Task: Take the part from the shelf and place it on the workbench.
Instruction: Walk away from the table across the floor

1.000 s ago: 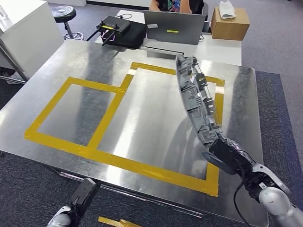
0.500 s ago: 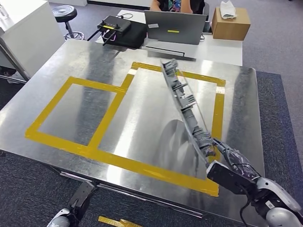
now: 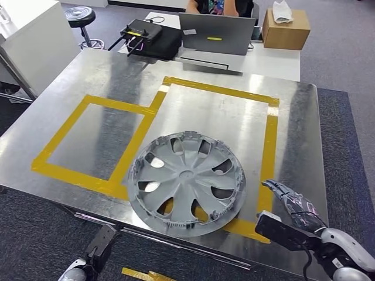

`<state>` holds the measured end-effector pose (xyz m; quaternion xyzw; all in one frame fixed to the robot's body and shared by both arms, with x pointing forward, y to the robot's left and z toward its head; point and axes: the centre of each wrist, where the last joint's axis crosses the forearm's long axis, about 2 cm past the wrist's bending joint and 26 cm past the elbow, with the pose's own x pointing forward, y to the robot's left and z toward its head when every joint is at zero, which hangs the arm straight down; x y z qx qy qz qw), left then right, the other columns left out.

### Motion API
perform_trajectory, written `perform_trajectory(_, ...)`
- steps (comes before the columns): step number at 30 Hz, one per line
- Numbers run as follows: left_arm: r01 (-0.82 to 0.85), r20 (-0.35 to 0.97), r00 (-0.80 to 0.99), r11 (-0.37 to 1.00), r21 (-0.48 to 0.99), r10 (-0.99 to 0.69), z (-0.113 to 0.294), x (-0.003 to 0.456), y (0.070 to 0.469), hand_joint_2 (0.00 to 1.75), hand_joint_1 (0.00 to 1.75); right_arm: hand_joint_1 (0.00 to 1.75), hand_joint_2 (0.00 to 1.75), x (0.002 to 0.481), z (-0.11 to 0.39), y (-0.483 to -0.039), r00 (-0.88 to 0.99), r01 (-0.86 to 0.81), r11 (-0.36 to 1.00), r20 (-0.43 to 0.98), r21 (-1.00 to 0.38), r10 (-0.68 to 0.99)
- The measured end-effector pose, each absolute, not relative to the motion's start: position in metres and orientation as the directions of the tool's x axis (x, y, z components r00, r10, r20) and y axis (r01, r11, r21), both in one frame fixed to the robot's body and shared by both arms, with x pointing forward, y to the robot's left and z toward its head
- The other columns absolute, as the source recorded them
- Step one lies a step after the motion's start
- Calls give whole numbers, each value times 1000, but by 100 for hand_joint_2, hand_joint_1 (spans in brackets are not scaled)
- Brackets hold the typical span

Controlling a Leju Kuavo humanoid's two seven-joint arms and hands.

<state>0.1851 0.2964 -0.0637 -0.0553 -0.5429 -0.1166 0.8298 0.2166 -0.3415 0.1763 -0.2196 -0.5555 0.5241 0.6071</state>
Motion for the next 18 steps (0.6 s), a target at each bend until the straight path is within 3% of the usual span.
perform_trajectory(5, 249, 909, 394, 968, 36, -135, -64, 183, 297, 0, 0, 0, 0, 213, 178, -351, -143, -397, 281, 361, -874, 921)
perform_trajectory(18, 247, 908, 396, 968, 37, -135, -65, 183, 297, 0, 0, 0, 0, 213, 178, -352, -140, -394, 272, 350, -878, 926)
